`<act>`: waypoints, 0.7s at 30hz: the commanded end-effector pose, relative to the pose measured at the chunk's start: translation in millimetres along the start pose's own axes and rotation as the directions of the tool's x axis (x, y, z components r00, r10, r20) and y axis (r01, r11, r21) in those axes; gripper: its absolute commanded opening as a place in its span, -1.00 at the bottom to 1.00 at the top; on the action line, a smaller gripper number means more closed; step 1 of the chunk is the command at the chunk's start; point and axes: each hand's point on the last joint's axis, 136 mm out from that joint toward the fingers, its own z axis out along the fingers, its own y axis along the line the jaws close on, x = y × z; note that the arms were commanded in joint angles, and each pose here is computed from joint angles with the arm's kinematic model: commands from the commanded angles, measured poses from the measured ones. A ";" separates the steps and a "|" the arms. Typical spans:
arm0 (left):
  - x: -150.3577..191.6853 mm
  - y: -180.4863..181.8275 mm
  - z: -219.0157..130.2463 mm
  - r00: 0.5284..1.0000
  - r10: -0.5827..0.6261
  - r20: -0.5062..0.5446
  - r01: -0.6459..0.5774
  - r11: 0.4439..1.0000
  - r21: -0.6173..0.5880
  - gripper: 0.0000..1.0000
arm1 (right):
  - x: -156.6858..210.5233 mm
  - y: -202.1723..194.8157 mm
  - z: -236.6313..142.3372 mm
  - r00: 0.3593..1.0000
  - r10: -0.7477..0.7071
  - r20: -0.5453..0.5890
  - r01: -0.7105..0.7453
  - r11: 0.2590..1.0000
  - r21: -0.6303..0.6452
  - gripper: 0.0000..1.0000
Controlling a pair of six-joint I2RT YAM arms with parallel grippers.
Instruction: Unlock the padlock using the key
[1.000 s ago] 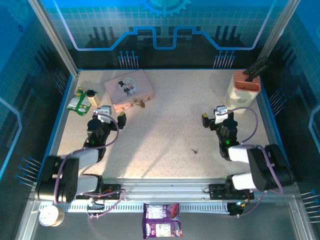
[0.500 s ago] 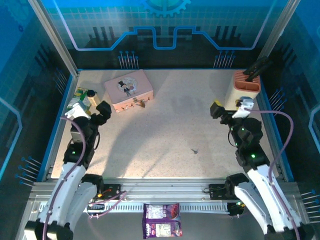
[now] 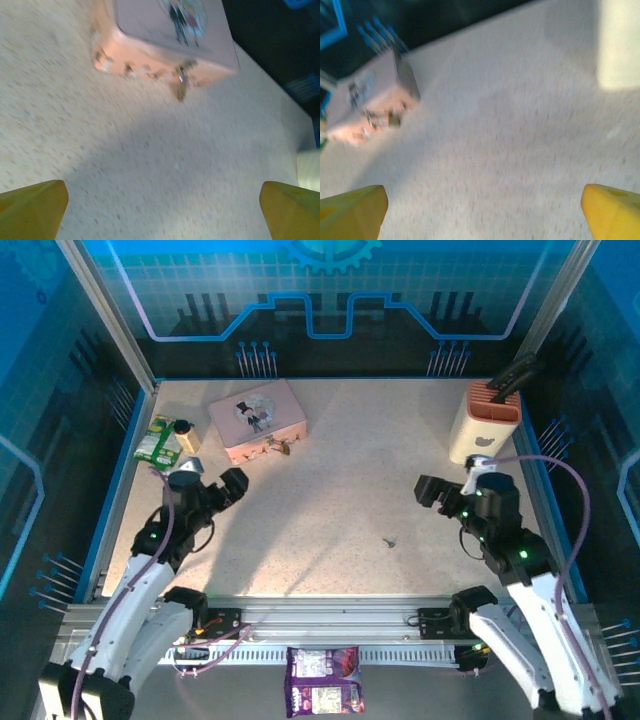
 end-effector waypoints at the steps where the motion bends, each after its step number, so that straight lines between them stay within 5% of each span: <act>1: 21.5 -24.4 -2.9 0.995 0.053 -0.090 -0.046 0.996 0.075 0.98 | 49.7 -1.3 17.9 0.977 0.011 -0.213 0.006 0.997 0.080 1.00; 8: 81.1 -20.7 20.6 0.973 0.058 -0.225 -0.032 0.992 0.120 0.98 | 120.2 13.1 49.9 0.912 -0.012 -0.409 0.075 0.988 0.138 0.99; 21: 100.9 -28.8 28.2 0.969 0.081 -0.232 -0.044 0.986 0.161 0.99 | 182.7 -7.2 75.8 0.826 0.177 -0.535 0.015 0.942 0.335 0.80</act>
